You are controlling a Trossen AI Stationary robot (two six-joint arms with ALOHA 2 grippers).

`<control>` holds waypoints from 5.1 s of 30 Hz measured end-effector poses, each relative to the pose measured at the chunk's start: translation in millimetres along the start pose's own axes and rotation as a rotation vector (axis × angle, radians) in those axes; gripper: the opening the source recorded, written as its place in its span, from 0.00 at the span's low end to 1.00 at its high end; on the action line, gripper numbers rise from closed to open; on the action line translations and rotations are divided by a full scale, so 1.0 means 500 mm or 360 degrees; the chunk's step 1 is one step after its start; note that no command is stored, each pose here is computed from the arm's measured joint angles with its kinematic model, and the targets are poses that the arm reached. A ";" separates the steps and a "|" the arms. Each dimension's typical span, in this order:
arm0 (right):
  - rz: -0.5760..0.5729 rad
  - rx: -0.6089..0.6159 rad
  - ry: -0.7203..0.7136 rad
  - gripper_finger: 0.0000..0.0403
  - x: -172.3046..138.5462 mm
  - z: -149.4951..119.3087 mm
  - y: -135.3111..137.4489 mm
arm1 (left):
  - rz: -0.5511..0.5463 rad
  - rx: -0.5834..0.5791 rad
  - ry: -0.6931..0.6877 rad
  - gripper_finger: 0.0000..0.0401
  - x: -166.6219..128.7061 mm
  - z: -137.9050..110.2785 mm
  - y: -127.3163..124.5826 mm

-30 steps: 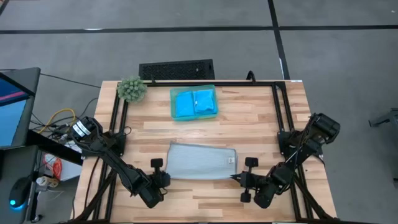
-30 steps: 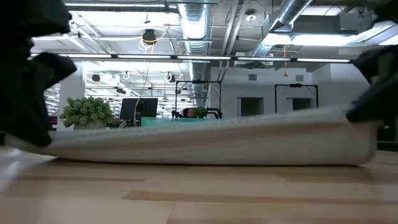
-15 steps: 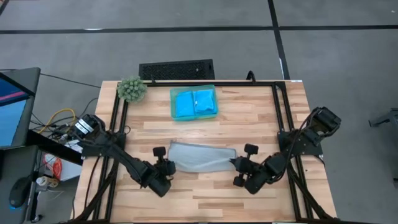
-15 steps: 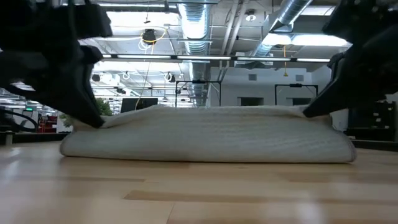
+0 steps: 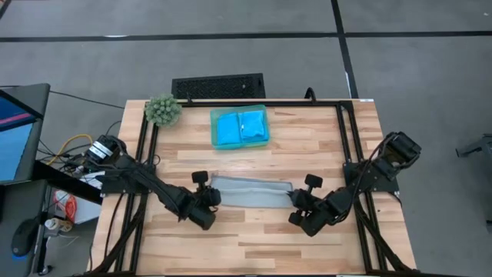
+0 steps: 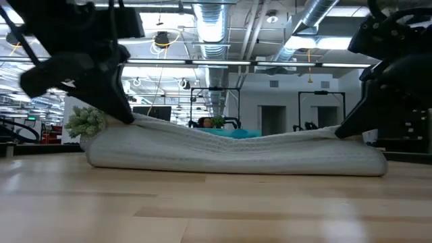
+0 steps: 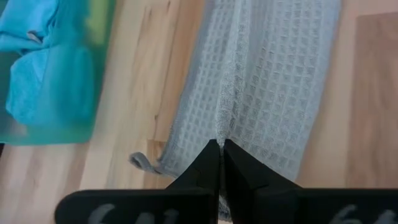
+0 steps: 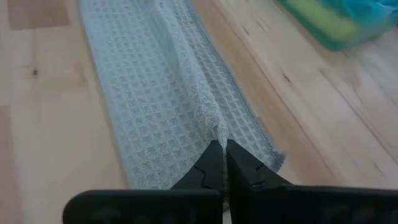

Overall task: Fold microfiber towels
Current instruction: Fold the gray microfiber towel

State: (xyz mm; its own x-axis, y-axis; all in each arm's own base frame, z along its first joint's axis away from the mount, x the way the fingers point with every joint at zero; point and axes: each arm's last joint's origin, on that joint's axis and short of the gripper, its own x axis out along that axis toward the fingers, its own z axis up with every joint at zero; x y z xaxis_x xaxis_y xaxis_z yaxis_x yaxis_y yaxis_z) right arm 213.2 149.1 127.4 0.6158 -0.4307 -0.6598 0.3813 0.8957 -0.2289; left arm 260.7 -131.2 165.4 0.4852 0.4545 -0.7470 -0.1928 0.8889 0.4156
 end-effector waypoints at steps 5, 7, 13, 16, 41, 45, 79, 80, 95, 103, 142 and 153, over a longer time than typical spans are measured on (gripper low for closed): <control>-0.0044 0.0003 0.0024 0.05 0.009 0.004 -0.009 | -0.0015 -0.0003 0.0065 0.00 0.018 0.003 0.017; -0.0056 0.0008 0.0029 0.06 0.012 0.005 -0.012 | -0.0004 -0.0002 0.0079 0.00 0.022 0.003 0.021; -0.0089 0.0005 0.0068 0.07 0.019 0.007 -0.021 | 0.0025 -0.0013 0.0086 0.00 0.031 0.007 0.032; -0.0080 0.0013 0.0114 0.07 0.023 0.008 -0.025 | 0.0034 -0.0024 0.0084 0.00 0.038 0.010 0.034; -0.0201 0.0172 0.0287 0.30 0.046 0.001 -0.059 | 0.0230 -0.0017 0.0081 0.39 0.080 0.019 0.038; -0.0230 0.0159 0.0260 0.37 0.028 0.010 -0.074 | 0.0207 -0.0004 0.0030 0.43 0.052 0.050 0.038; -0.0318 0.0609 -0.0252 0.25 0.108 -0.090 0.007 | 0.0037 -0.0739 -0.0558 0.22 0.095 -0.088 -0.016; -0.0318 0.0610 -0.0253 0.25 0.109 -0.090 0.007 | 0.0043 -0.0743 -0.0543 0.22 0.099 -0.093 -0.017; -0.0318 0.0508 -0.0191 0.25 0.104 -0.086 0.001 | 0.0066 -0.0814 -0.0476 0.22 0.147 -0.128 -0.061; -0.0353 0.0514 -0.0130 0.25 0.078 -0.090 -0.015 | -0.0174 -0.0888 -0.0478 0.22 0.111 -0.123 -0.078; 0.0030 0.1260 0.0733 0.60 0.061 0.001 -0.079 | -0.0197 -0.0758 -0.0456 0.22 0.072 -0.074 -0.075; 0.0089 0.1279 0.0779 0.12 0.060 0.011 -0.087 | -0.0185 -0.0861 -0.0453 0.22 0.080 -0.092 -0.070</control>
State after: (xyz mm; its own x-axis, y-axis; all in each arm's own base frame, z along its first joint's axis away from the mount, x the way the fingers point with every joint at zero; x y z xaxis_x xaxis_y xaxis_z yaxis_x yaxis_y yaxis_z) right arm 218.7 96.4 121.4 0.3591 -0.1317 -0.9240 0.8338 0.4901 0.2542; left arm 247.8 -141.4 97.3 0.7231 0.3862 -0.5727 -0.4938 0.8688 -0.0376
